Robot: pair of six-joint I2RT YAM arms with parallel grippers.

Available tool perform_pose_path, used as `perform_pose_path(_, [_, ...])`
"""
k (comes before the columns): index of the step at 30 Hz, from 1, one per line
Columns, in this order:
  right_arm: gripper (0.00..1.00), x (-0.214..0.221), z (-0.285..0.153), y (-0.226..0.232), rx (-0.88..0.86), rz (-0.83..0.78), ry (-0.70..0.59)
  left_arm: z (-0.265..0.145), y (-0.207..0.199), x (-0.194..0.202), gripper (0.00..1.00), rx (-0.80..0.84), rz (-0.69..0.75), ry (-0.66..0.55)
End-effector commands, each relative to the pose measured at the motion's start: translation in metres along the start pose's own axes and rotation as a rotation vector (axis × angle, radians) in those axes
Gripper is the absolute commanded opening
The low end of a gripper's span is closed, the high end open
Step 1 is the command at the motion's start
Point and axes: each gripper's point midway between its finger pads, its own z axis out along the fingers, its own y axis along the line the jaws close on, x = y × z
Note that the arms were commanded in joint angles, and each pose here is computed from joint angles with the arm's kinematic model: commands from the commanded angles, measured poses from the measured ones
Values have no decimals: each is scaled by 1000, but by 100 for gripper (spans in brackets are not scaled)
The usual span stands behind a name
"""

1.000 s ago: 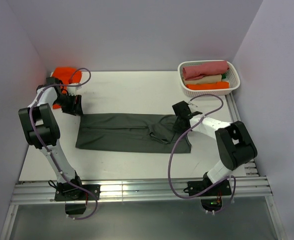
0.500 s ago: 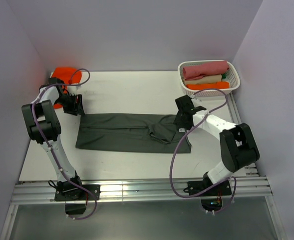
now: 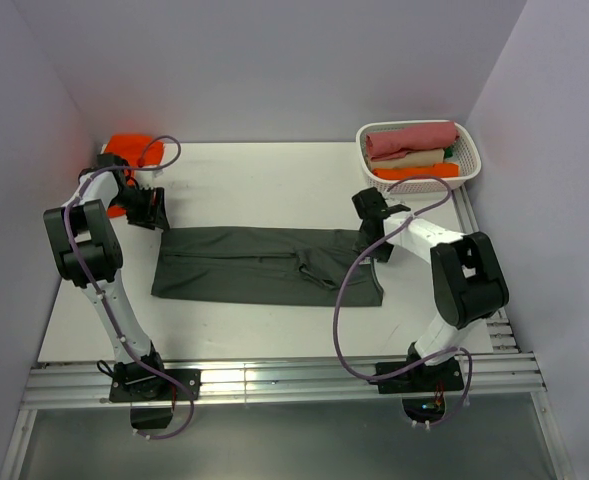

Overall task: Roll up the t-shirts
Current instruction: Fold the tshirt

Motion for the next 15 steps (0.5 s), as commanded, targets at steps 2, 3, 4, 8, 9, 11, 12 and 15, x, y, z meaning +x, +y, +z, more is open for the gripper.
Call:
perform_pose_path(2, [57, 1, -2, -5, 27, -45, 34, -25, -9, -20, 57, -2, 68, -63])
perform_pose_path(3, [57, 4, -1, -5, 27, -49, 42, -27, -11, -21, 57, -3, 75, -67])
perform_pose_path(4, [57, 6, 0, -4, 19, -49, 53, -27, -11, -21, 57, -2, 79, -69])
perform_pose_path(8, [49, 13, 8, -4, 35, -54, 84, -28, -14, -22, 57, 16, 86, -74])
perform_pose_path(9, [42, 13, 9, -3, 36, -53, 88, -28, -16, -22, 57, 24, 88, -71])
perform_pose_path(11, [37, 14, 11, -4, 46, -53, 92, -29, -18, -23, 57, 33, 91, -79])
perform_pose_path(12, [33, 13, 11, -4, 48, -50, 89, -30, -18, -24, 57, 35, 97, -81])
perform_pose_path(15, [26, 10, 11, -9, 82, -56, 82, -32, -21, -25, 57, 43, 104, -85])
